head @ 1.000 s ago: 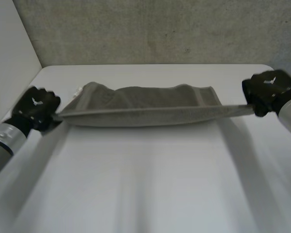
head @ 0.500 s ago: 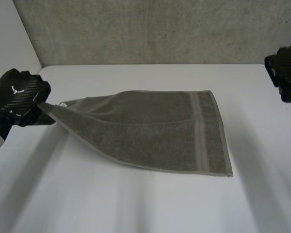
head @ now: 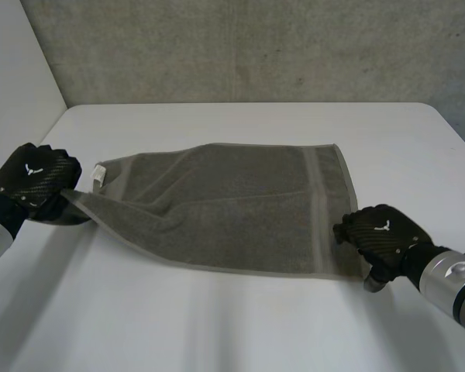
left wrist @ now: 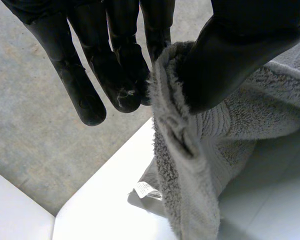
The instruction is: Fold the towel.
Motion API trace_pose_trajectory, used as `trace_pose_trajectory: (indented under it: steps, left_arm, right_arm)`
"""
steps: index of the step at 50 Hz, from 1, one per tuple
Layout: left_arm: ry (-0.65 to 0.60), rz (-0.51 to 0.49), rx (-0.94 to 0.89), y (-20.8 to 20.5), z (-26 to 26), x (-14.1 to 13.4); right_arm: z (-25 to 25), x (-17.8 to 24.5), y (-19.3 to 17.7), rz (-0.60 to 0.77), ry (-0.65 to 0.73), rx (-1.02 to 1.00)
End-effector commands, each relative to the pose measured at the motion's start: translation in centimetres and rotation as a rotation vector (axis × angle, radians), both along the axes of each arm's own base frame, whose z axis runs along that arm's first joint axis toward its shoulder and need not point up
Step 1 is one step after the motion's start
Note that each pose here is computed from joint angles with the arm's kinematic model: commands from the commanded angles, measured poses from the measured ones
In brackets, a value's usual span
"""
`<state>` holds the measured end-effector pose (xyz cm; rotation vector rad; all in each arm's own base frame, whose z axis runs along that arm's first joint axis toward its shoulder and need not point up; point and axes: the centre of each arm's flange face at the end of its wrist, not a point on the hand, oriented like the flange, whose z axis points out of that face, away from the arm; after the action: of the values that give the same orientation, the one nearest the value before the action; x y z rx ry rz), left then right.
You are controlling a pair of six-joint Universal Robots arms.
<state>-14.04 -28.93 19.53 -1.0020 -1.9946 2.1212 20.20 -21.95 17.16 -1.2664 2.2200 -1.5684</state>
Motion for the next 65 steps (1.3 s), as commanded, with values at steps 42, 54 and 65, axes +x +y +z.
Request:
trace_pose_trajectory:
  steps: [42, 54, 65]
  left_arm:
    - [0.015, -0.026, 0.046, 0.4, -2.4, -0.8]
    - [0.016, -0.028, 0.047, 0.4, -2.5, -0.9]
    - [0.016, -0.028, 0.052, 0.5, -2.6, -0.9]
  right_arm:
    - [-5.7, 0.2, -2.8, -0.011, 0.058, -0.105]
    - [-6.0, 0.2, -3.3, -0.027, 0.070, -0.121]
    - [-5.7, 0.1, -4.0, -0.051, 0.071, -0.161]
